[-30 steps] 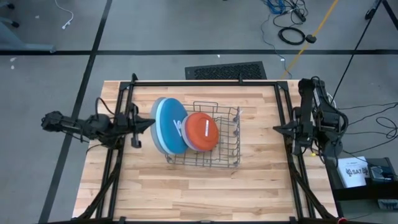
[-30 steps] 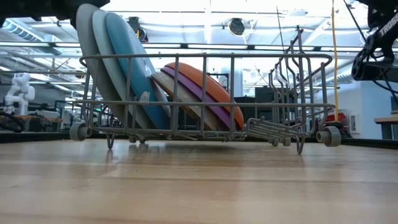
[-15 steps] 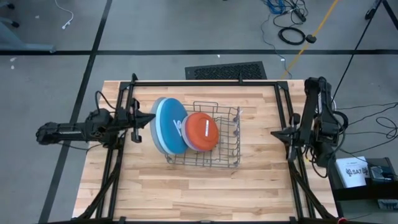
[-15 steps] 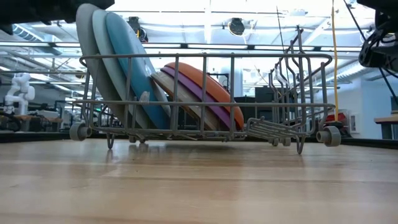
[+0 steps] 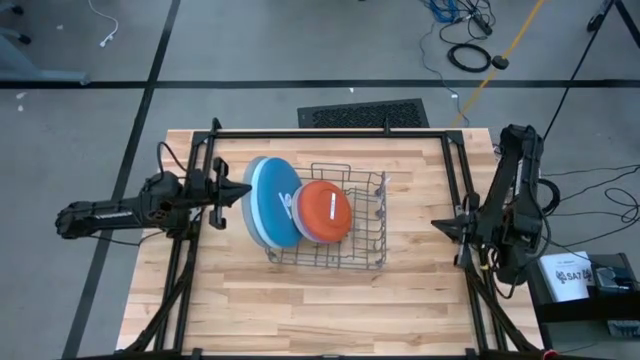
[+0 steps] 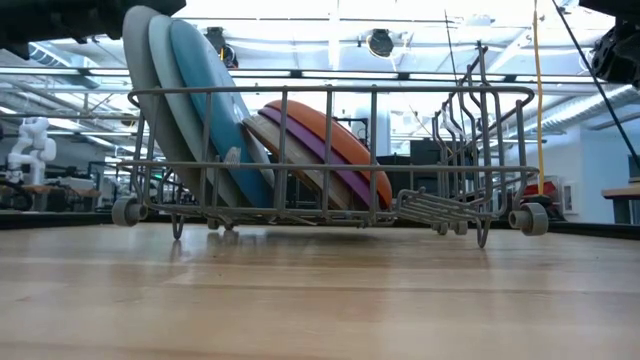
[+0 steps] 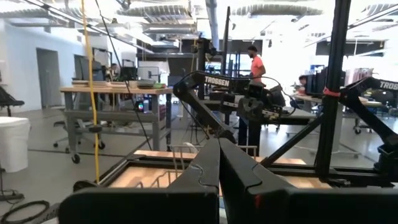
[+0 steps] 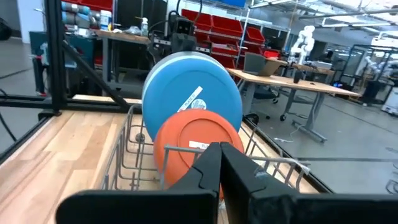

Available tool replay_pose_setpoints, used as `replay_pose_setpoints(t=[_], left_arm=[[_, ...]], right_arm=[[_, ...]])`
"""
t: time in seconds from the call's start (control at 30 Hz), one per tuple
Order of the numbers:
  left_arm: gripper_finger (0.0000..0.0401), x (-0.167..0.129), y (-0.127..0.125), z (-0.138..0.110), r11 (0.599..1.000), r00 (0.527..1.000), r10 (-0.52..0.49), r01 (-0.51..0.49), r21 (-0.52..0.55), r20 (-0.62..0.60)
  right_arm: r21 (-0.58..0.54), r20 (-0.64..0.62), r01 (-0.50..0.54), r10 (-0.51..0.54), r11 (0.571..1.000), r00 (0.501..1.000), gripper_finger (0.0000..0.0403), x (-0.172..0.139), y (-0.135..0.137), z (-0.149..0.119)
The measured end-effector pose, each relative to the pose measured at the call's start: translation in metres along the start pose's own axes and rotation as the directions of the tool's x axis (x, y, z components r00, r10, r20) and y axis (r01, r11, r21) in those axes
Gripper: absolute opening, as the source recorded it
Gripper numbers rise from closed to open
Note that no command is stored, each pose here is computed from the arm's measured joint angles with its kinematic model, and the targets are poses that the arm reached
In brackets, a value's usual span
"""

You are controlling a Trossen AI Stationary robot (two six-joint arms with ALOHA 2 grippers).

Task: Sort dishes
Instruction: Return to Home Position

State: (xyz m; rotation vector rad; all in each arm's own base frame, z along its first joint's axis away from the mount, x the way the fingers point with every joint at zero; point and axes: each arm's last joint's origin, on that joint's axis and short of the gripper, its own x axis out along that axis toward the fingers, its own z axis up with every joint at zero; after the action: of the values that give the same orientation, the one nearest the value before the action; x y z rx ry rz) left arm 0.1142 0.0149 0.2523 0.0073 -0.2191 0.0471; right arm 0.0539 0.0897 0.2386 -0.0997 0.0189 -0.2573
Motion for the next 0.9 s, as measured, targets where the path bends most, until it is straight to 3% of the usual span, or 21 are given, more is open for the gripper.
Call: replay_pose_setpoints(t=[0.23,0.37,0.43,0.5,0.63,0.77,0.9], left_arm=[[0.0001,0.004,-0.001,-0.001,1.000,1.000,-0.006,0.006,-0.003,-0.006],[0.0001,0.004,-0.001,0.000,1.000,1.000,-0.004,0.004,-0.002,0.003],[0.0001,0.004,-0.001,0.000,1.000,1.000,-0.004,0.004,-0.002,0.005],[0.0001,0.004,-0.001,0.000,1.000,1.000,-0.004,0.004,-0.002,0.005],[0.0001,0.004,-0.001,0.000,1.000,1.000,-0.004,0.004,-0.002,0.005],[0.0001,0.004,-0.001,-0.001,1.000,1.000,-0.005,0.005,-0.003,-0.007],[0.0001,0.004,-0.001,-0.002,1.000,1.000,-0.022,0.022,-0.002,-0.015]], right_arm=[[0.000,-0.068,-0.007,0.007,1.000,0.998,0.0000,0.008,0.030,0.007],[-0.032,-0.110,-0.130,0.126,0.991,0.986,0.0000,0.026,0.051,0.028],[-0.060,-0.063,-0.216,0.212,0.975,0.975,0.0000,0.040,0.059,0.043],[-0.110,0.010,-0.225,0.227,0.968,0.974,0.0000,0.055,0.061,0.054],[-0.217,0.009,-0.209,0.216,0.954,0.976,0.0000,0.086,0.051,0.052],[-0.203,-0.041,-0.273,0.270,0.940,0.962,0.0000,0.114,0.032,0.044],[-0.242,-0.087,-0.192,0.176,0.951,0.981,0.0000,0.132,0.007,0.040]])
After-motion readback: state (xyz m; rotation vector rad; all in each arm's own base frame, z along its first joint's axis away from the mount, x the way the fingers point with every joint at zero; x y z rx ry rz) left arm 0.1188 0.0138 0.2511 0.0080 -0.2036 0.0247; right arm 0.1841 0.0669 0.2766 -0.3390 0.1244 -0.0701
